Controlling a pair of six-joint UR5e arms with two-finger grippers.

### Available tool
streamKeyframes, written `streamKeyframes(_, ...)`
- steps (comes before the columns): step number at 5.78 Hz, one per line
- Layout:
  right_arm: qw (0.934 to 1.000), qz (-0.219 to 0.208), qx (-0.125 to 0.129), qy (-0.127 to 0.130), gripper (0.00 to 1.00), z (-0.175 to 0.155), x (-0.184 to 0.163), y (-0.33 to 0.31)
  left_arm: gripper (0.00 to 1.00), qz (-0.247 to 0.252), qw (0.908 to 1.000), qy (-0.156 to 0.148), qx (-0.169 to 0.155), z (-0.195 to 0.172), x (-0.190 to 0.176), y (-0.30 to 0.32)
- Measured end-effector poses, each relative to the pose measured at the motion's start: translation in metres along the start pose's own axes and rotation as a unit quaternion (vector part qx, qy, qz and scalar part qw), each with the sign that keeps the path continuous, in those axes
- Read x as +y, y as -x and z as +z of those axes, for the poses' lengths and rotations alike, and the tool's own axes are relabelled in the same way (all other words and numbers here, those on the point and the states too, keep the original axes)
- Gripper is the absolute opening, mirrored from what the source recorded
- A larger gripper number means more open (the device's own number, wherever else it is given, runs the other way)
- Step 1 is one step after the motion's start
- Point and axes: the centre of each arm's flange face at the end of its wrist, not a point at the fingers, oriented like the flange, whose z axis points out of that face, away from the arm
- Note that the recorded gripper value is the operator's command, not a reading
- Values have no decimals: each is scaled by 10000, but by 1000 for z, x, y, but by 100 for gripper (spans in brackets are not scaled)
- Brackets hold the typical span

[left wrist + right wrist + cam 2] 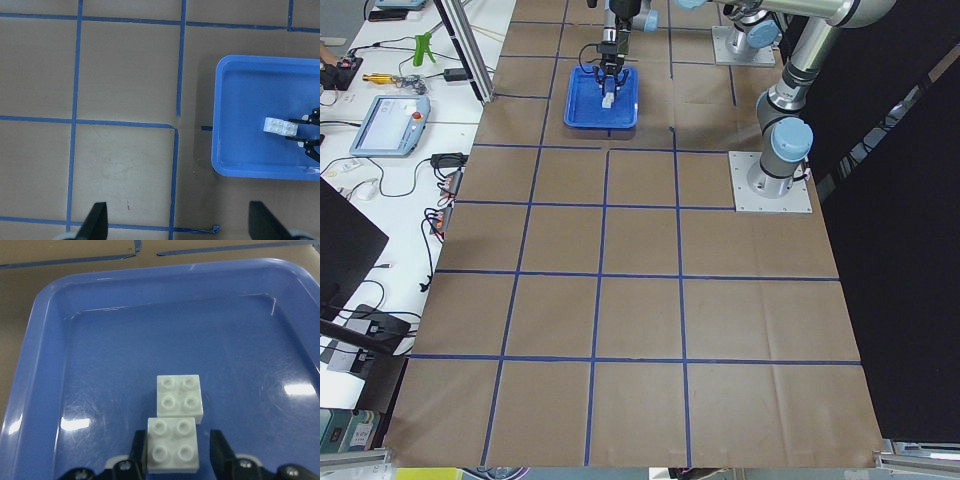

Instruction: Assemble white blocks and place on blue tray

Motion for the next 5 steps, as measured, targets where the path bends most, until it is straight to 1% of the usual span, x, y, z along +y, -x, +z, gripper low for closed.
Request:
streamKeyframes(1,10000,-11,9,-2,52,0,0,0,99,0,10000,1,0,0,0,0)
streamKeyframes(2,10000,-26,21,0,72,0,-1,-1,99,0,10000,1,-2,0,0,0)
streamKeyframes(3,10000,-33,34,4,100,-1,-1,-2,99,2,10000,-3,-3,0,0,0)
streamKeyframes(4,10000,73,63,10,100,-3,-3,-5,99,6,10000,-4,-1,0,0,0)
streamKeyframes(5,9991,397,131,19,100,-8,-8,-10,99,5,10000,-5,0,-1,1,0)
